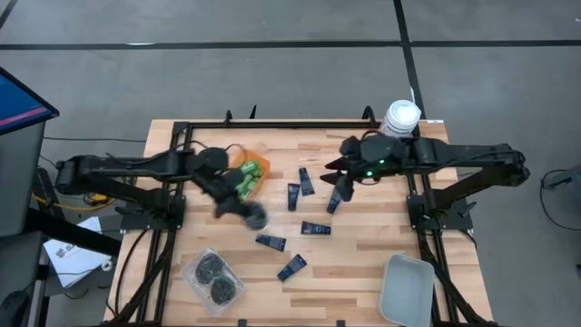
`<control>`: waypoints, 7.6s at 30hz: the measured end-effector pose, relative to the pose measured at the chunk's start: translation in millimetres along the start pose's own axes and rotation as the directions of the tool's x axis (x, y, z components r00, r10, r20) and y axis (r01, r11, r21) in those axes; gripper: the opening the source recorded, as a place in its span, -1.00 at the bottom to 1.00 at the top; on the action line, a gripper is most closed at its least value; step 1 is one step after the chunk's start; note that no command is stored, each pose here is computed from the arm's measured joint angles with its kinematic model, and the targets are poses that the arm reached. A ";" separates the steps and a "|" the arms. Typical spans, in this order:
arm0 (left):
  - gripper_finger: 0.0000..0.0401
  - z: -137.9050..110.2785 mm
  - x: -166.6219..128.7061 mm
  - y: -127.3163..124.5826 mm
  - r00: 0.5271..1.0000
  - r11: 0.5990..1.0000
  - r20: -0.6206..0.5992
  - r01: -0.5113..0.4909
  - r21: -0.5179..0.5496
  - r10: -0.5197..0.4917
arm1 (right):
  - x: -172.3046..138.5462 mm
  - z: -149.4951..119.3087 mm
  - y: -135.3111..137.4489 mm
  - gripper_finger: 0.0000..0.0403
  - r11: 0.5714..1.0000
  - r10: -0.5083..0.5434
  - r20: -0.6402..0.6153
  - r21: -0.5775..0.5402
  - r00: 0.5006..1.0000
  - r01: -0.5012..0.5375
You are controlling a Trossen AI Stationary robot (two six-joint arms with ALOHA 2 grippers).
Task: Pick & Place Travel size toiletries
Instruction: Put the black hairbrush into the transparent bin, then put the dark blue shave cream into the gray bin
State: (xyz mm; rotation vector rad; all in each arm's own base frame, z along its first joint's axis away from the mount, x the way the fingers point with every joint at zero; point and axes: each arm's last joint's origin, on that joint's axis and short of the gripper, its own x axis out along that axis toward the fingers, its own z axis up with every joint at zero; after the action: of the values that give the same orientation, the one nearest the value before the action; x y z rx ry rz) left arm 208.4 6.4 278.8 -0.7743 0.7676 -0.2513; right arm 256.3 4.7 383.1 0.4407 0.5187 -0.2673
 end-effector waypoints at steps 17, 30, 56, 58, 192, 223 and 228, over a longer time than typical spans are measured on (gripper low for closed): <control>-0.87 -80.3 21.2 -69.3 0.939 0.929 -0.337 0.185 0.320 -0.071 | 16.2 -0.6 -8.4 -0.26 0.998 -0.051 -0.047 -0.033 0.998 0.049; -0.86 -114.6 82.2 -63.8 0.819 0.936 -0.567 0.128 0.328 0.087 | 18.2 -4.3 -11.2 -0.35 0.997 -0.074 -0.089 -0.041 0.993 0.070; -0.32 -125.1 94.4 -52.9 0.736 0.935 -0.659 0.106 0.339 0.155 | 18.2 -6.0 -17.7 -0.09 0.993 -0.109 -0.124 -0.067 0.986 0.101; -0.22 -125.4 94.0 -53.0 0.730 0.937 -0.667 0.113 0.330 0.147 | 18.0 -7.0 -18.3 -0.04 0.992 -0.115 -0.135 -0.069 0.984 0.106; 0.20 -67.4 -67.3 -68.0 0.744 0.983 0.668 -0.110 0.148 -0.017 | 167.5 -120.6 -91.8 0.27 0.592 -0.335 -0.785 0.255 0.522 0.764; 0.20 -67.1 -95.7 -60.3 0.646 0.928 0.764 -0.278 0.248 -0.010 | 197.0 -163.9 -77.0 -0.37 0.504 -0.297 -0.805 0.326 0.514 0.800; 0.20 -66.5 -95.8 -59.7 0.642 0.925 0.767 -0.288 0.246 -0.004 | 196.7 -164.3 -76.8 -0.37 0.521 -0.290 -0.809 0.314 0.511 0.794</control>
State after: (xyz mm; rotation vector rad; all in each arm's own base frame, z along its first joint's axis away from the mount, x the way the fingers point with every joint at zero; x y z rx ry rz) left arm 97.8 -26.2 340.9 -0.3984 -0.0408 0.1018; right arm 325.3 -11.8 125.0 1.0972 1.3454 -1.0352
